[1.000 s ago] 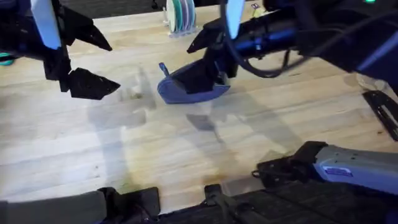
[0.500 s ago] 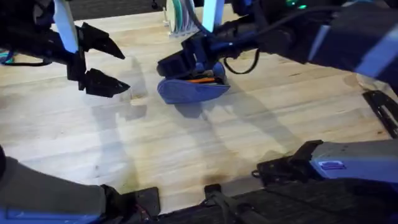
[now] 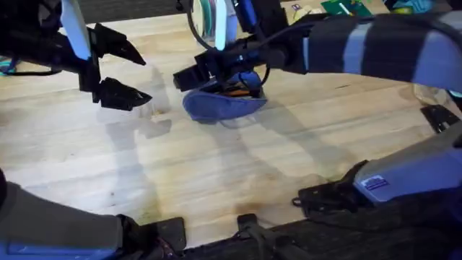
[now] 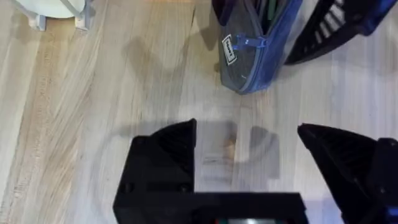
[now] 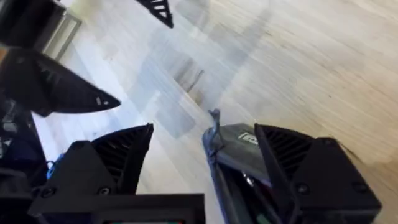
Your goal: Unzip the bag, pick up the pens from the table one at a time and place them inside, then zip the bag closed.
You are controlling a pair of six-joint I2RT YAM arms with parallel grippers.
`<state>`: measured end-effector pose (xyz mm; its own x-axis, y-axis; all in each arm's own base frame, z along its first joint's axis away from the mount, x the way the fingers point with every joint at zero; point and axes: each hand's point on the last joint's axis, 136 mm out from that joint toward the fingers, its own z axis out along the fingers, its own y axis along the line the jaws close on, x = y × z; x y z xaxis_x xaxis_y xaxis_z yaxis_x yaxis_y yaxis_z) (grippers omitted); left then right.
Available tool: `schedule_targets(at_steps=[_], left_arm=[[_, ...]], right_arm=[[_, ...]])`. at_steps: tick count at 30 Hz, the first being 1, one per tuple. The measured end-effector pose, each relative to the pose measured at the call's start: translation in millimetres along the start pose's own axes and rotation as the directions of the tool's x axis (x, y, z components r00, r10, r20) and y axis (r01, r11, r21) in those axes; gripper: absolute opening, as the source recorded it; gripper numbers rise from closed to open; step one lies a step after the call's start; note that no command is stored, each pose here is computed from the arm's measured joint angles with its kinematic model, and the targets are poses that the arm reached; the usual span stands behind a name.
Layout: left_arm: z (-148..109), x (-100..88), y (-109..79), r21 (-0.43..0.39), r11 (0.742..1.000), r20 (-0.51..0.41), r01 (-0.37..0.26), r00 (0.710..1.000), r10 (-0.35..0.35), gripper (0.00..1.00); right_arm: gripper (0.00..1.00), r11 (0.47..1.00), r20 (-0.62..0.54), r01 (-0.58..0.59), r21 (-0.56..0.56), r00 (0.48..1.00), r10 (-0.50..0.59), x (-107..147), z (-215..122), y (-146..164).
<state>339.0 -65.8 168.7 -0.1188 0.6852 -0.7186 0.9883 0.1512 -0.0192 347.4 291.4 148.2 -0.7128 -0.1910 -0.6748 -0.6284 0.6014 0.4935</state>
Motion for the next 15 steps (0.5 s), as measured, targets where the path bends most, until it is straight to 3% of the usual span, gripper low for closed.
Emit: schedule_targets(at_steps=[10,13,15], left_arm=[[0,0.0,0.0,0.000,1.000,0.000,0.000,1.000,0.000,0.993],[0,0.0,0.0,0.000,1.000,0.000,0.000,1.000,0.000,0.993],[0,0.0,0.0,0.000,1.000,0.000,0.000,1.000,0.000,0.993]], right_arm=[[0.968,0.998,-0.030,-0.068,0.008,0.997,0.068,13,20,-16],[0.828,0.997,-0.025,-0.072,0.007,0.997,0.072,11,20,-15],[0.641,0.997,-0.025,-0.074,0.007,0.997,0.074,11,20,-15]])
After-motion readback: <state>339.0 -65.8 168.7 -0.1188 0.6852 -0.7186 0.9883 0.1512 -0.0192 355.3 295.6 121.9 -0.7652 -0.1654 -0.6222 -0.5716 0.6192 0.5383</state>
